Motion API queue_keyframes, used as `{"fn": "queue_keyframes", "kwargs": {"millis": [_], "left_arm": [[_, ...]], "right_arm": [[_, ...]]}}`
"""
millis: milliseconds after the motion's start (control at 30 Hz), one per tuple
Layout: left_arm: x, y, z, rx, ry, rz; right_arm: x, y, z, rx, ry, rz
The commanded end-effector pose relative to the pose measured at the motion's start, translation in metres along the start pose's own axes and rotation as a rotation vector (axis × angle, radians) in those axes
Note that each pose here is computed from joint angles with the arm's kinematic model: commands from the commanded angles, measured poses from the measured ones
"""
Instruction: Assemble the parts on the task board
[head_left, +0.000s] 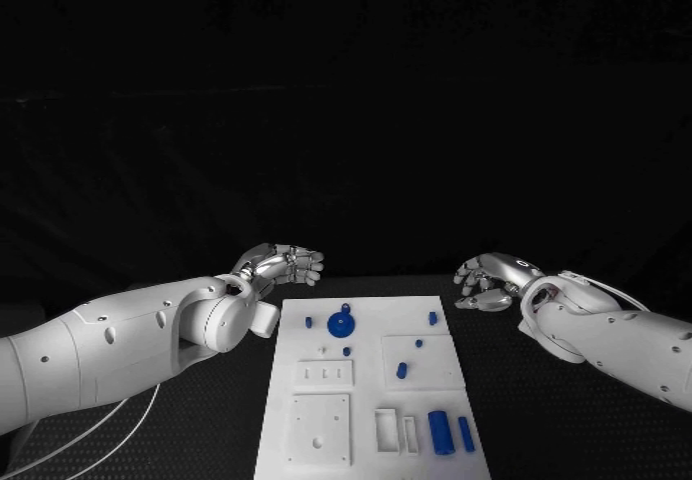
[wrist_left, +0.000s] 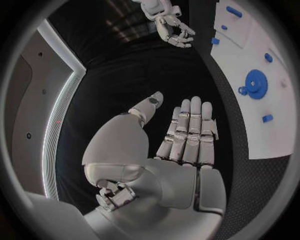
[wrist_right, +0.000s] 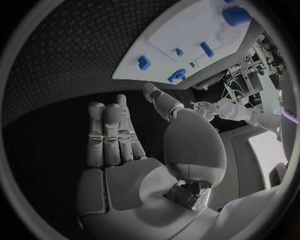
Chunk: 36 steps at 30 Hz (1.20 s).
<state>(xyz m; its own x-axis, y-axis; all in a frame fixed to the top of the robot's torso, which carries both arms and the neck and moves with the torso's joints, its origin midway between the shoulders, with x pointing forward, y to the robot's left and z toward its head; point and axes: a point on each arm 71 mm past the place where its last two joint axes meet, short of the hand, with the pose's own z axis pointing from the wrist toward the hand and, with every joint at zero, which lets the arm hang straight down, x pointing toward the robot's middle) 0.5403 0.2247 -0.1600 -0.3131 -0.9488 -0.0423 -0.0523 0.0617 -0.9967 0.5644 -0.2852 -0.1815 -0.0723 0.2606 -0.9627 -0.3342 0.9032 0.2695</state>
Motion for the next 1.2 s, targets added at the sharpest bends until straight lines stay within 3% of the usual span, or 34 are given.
{"fn": "queue_keyframes", "kwargs": {"millis": [33, 367, 633, 1200], "left_arm": [[0.0033, -0.0005, -0.0001, 0.013, 0.026, -0.001], [0.0055, 0.0013, -0.0002, 0.011, 0.034, -0.005], [0.0073, 0.0011, -0.0016, 0.01, 0.04, -0.007], [0.0094, 0.0006, -0.0041, 0.01, 0.048, -0.01]], "right_arm": [[0.018, -0.005, -0.002, -0.016, 0.102, 0.089], [0.044, -0.014, 0.0, 0.024, 0.144, 0.128], [0.048, -0.008, 0.003, 0.024, 0.139, 0.181], [0.061, -0.001, 0.008, 0.022, 0.16, 0.164]]}}
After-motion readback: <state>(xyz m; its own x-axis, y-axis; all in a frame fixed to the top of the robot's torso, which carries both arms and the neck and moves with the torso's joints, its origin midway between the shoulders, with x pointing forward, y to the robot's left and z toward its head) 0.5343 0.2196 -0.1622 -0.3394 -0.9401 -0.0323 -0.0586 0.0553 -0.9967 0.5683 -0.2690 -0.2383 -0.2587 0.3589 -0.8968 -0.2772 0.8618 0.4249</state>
